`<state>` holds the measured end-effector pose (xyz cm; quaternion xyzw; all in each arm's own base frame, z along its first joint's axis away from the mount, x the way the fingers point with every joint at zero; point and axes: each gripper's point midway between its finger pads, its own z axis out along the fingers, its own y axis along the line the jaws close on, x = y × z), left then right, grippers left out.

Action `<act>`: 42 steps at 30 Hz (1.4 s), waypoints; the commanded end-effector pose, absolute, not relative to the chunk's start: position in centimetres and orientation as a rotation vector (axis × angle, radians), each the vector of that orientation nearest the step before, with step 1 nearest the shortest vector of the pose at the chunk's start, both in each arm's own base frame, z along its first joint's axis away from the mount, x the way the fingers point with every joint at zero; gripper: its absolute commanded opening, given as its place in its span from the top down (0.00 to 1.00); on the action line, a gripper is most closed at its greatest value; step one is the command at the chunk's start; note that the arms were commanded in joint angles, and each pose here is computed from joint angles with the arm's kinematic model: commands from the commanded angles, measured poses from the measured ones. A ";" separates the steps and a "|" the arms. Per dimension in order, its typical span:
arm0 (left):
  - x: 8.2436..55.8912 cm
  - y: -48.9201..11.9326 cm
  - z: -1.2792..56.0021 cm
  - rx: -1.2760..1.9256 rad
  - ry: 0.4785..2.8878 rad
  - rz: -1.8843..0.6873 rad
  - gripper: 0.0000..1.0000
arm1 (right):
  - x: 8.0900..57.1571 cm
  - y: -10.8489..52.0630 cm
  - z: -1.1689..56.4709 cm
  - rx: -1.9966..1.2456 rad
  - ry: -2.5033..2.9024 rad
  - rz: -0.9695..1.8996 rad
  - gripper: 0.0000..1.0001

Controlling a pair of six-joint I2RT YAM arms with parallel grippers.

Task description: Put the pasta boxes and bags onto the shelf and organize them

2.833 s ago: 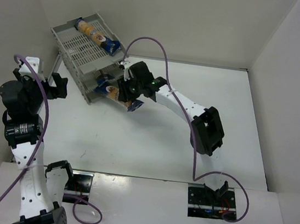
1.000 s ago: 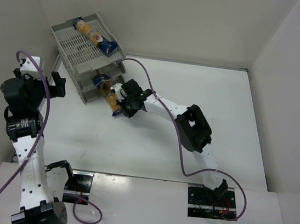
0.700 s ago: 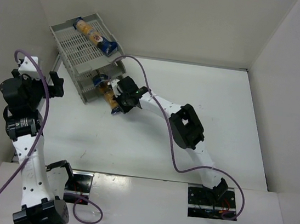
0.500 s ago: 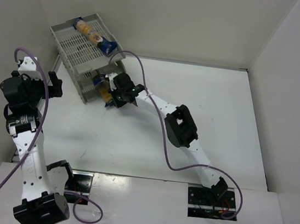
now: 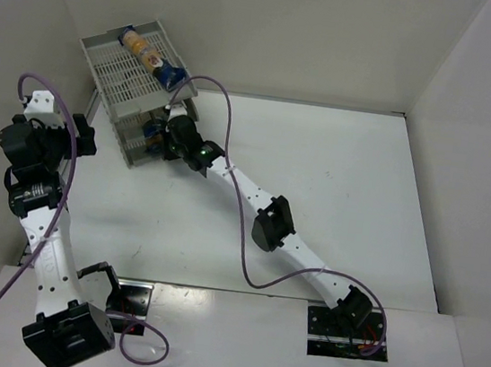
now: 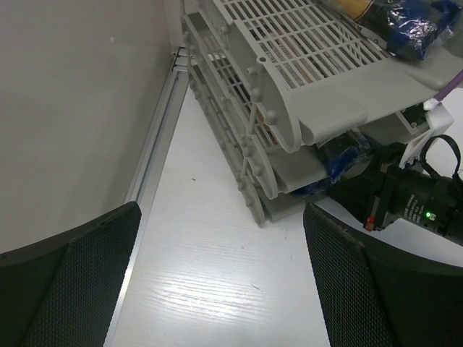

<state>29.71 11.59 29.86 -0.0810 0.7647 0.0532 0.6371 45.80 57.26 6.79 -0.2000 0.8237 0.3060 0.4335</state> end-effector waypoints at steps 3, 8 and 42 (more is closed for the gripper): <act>30.1 11.8 31.3 -0.128 1.687 0.154 0.00 | 47.3 54.1 10.0 -0.348 2.116 0.747 1.00; 29.8 11.4 32.1 -0.125 1.658 0.145 0.00 | 45.9 53.2 10.8 -0.461 2.160 0.750 1.00; 20.7 15.4 35.3 -0.656 1.344 0.499 0.00 | 31.4 -0.5 18.8 -0.598 2.480 0.044 0.00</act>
